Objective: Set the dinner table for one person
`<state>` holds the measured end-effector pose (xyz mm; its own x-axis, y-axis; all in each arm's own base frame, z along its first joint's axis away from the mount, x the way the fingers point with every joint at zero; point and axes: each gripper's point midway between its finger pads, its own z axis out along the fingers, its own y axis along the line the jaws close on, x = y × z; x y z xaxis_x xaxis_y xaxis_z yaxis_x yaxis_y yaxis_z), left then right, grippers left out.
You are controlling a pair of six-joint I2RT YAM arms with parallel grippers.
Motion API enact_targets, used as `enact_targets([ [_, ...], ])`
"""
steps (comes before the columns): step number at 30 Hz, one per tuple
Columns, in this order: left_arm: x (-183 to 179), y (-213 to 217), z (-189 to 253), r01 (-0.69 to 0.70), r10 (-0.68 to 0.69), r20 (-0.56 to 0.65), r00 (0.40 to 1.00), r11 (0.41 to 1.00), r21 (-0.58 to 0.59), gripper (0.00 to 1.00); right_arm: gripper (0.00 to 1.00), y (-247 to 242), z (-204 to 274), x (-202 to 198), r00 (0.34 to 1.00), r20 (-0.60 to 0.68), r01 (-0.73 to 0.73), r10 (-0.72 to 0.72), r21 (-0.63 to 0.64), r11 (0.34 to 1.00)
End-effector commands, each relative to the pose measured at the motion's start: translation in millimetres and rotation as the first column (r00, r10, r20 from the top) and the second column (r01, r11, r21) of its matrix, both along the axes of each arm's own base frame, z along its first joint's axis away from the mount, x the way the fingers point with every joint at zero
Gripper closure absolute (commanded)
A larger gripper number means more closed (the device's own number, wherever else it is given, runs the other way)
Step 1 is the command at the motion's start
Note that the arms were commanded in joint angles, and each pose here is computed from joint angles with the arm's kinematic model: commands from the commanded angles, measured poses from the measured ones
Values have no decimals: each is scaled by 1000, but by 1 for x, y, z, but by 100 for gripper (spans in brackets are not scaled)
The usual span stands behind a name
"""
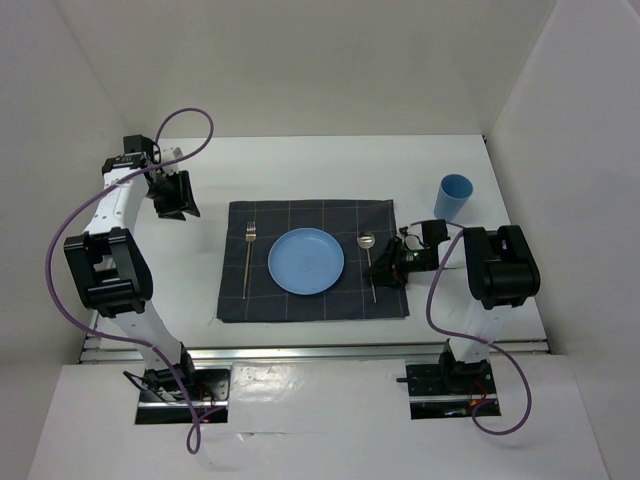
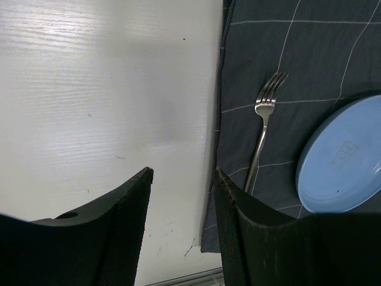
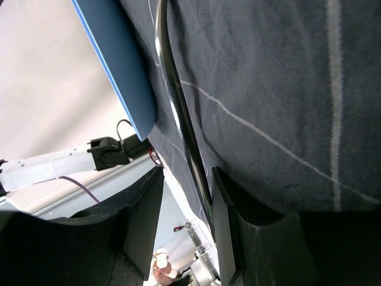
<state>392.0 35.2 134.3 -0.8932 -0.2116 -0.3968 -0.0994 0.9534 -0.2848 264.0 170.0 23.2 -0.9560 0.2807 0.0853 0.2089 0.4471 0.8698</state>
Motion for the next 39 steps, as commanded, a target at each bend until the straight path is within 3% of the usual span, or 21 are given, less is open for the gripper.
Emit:
enact_targets([
  [1,4,-4,2,32,-32,9,999,999,-19,46,54,-4,-3,9,1000,10,25,-25,-21,999],
  [9,4,-4,3,32,-32,18,999,999,-16,46,54,-2,3,13,999,9,49,-49,2,999],
  [23,4,-5,4,36,-35,21,999,999,-24,46,54,-4,-19,-5,994,-103,18,-39,-203,979],
  [30,2,-8,4,40,-39,14,999,999,-36,46,53,-21,-17,6,990,-74,84,-116,-344,935],
  [39,4,-9,4,43,-43,16,999,998,-44,46,46,-21,-13,-5,994,-79,34,-74,-423,905],
])
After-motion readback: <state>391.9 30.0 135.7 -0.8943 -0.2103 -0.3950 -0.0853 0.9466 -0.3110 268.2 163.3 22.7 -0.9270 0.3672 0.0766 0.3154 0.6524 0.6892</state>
